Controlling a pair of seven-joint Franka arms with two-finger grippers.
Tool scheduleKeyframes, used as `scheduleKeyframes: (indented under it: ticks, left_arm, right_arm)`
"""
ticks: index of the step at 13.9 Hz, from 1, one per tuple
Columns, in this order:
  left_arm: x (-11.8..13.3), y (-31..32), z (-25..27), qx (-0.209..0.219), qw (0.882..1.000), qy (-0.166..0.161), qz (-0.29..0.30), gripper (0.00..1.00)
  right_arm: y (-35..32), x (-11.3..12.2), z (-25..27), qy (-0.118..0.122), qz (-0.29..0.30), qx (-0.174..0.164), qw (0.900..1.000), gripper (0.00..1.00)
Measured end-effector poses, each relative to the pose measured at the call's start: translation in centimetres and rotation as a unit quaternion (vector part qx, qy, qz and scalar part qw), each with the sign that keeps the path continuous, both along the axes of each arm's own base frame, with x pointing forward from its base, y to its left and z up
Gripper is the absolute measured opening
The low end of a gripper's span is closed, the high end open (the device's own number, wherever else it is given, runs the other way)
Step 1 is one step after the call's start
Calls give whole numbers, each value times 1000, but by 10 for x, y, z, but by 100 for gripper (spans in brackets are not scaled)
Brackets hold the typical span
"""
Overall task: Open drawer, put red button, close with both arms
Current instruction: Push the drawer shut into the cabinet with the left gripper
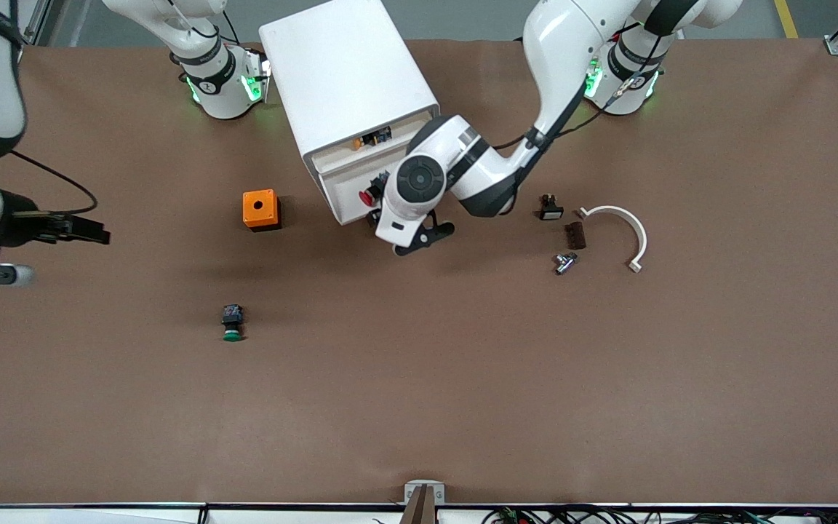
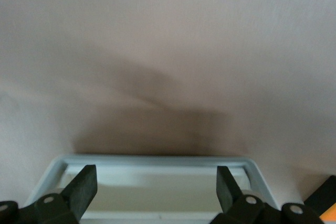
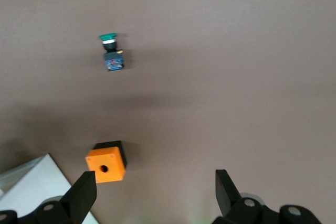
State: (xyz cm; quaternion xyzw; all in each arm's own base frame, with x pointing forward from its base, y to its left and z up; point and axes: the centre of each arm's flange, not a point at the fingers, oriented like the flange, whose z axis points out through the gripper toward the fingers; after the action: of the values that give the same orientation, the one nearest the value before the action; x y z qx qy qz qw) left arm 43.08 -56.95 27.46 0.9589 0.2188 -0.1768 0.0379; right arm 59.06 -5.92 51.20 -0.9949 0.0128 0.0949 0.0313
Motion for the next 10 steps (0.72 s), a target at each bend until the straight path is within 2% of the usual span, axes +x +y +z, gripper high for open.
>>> scheduleKeyframes:
  ticks: [3,6,10]
  left_arm:
    - [-26,-19,8,3,1000,5,7,100]
    - [-44,-32,13,0,1000,4,-11,100]
    - [-77,-52,13,14,998,-29,-59,100]
  right_arm:
    - [-9,-6,7,3,4,-5,1000,100]
    - [2,-7,25,-11,21,-24,999,100]
    - [19,-4,42,-27,40,-36,998,100]
